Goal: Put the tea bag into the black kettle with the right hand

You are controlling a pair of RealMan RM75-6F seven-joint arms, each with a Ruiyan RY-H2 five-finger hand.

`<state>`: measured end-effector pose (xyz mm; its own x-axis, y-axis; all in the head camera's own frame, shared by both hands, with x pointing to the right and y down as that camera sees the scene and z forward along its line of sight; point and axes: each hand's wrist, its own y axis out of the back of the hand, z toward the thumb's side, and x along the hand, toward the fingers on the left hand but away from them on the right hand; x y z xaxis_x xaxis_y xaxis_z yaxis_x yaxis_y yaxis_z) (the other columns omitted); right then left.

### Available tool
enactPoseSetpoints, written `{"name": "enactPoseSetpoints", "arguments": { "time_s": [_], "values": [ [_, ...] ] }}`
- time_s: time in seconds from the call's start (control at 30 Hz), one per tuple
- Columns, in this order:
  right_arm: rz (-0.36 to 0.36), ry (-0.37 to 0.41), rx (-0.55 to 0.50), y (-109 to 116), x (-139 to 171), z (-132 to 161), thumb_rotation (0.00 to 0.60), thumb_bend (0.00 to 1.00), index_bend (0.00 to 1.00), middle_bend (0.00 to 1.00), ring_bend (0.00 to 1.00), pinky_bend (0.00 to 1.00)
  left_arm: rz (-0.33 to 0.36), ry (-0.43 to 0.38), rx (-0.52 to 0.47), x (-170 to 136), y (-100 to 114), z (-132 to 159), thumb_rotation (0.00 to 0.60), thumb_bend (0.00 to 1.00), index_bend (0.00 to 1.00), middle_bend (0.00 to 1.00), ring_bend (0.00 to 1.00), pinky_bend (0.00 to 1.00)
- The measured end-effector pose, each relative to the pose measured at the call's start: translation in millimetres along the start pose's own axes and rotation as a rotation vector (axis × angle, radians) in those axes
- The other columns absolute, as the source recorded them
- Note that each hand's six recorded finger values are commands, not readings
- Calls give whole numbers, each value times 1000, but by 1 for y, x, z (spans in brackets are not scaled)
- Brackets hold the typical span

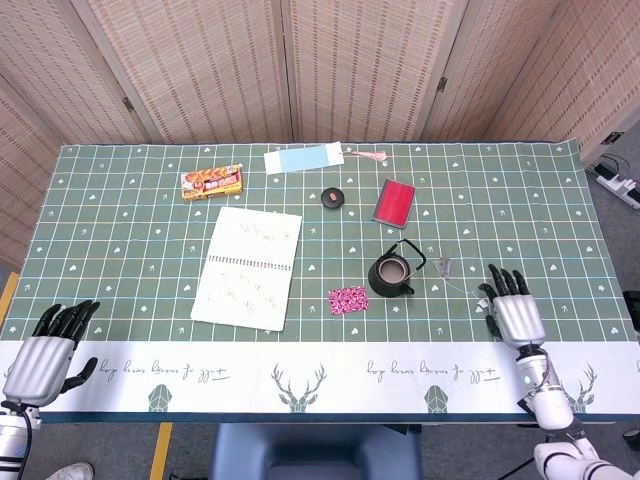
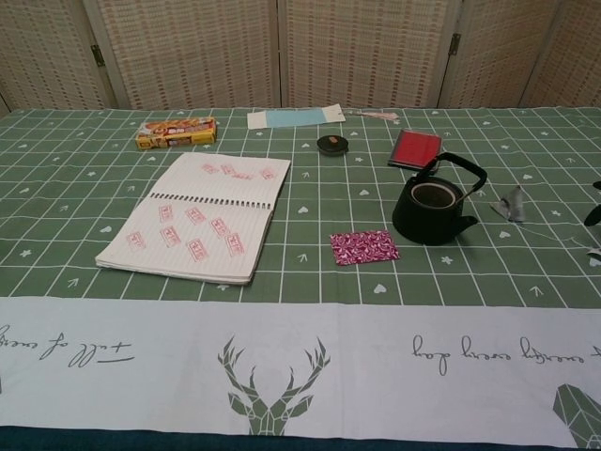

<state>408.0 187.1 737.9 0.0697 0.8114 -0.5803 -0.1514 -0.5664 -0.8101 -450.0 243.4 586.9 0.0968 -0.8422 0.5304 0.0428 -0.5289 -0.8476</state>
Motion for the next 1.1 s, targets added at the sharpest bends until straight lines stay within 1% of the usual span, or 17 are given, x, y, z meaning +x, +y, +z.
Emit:
{"name": "enactPoseSetpoints", "arguments": {
  "time_s": [0.17,0.37,0.53,0.8,1.1],
  "values": [
    [4,1,12,-5,-2,3,600,442,268,0,0,0,1,1,-1,0,0,-1,600,330,7,57,104,74],
    [-5,-10,21,-10,-5,3,600,442,327,0,0,0,2,1,-1,0,0,0,600,330,8,58,104,74],
    [-15,-20,9,-11,-7,1,600,442,335,0,0,0,1,4,2,0,0,-1,600,330,8,60,104,74],
    [-37,-29,-17,-7,-11,-2,600,443,358,0,0,0,0,6,6,0,-1,-1,600,330,8,61,104,74],
    [-36,-21,-20,-8,-15,3,600,442,380,0,0,0,4,14,12,1,-1,-2,600,330,8,62,104,74]
  ]
}}
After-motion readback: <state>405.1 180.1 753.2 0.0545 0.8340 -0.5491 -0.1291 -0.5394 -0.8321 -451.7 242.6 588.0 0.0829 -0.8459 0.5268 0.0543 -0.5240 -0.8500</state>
